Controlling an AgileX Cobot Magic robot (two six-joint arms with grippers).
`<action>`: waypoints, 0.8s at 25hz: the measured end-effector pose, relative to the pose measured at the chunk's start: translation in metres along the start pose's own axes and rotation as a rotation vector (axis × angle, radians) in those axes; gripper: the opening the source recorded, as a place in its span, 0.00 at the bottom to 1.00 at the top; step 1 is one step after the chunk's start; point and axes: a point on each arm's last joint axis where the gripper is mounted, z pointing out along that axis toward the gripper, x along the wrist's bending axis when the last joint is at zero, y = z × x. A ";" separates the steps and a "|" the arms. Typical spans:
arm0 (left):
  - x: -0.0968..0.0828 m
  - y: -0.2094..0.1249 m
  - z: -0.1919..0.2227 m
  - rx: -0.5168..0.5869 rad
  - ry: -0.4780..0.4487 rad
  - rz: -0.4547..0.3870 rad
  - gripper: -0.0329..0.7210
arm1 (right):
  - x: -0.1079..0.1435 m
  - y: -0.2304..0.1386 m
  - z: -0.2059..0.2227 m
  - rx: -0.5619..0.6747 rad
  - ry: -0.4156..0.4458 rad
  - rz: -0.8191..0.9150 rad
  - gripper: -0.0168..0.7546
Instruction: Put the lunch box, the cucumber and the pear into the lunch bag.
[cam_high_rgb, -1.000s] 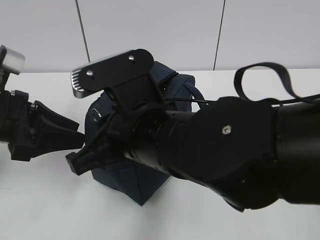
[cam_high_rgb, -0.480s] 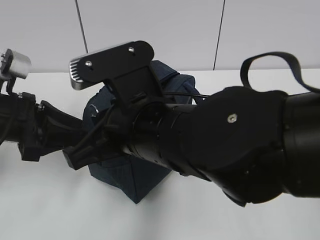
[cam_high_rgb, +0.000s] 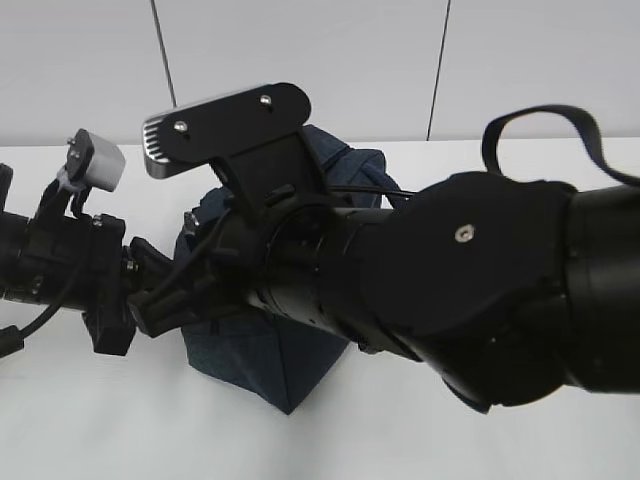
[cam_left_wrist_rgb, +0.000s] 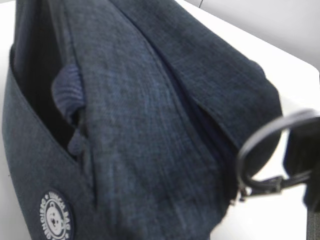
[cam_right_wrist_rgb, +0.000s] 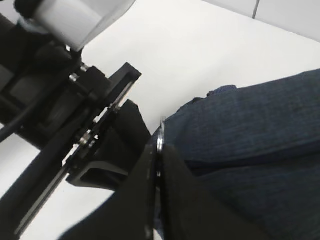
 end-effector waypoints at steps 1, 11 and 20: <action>0.000 0.000 0.000 0.000 0.001 -0.002 0.08 | 0.000 0.002 0.000 -0.007 -0.007 0.000 0.02; 0.001 0.003 0.000 -0.016 0.002 -0.005 0.05 | -0.077 0.048 0.003 -0.051 -0.196 0.150 0.02; 0.001 0.002 0.000 -0.002 -0.004 0.002 0.05 | -0.175 0.051 -0.003 -0.087 -0.293 0.306 0.02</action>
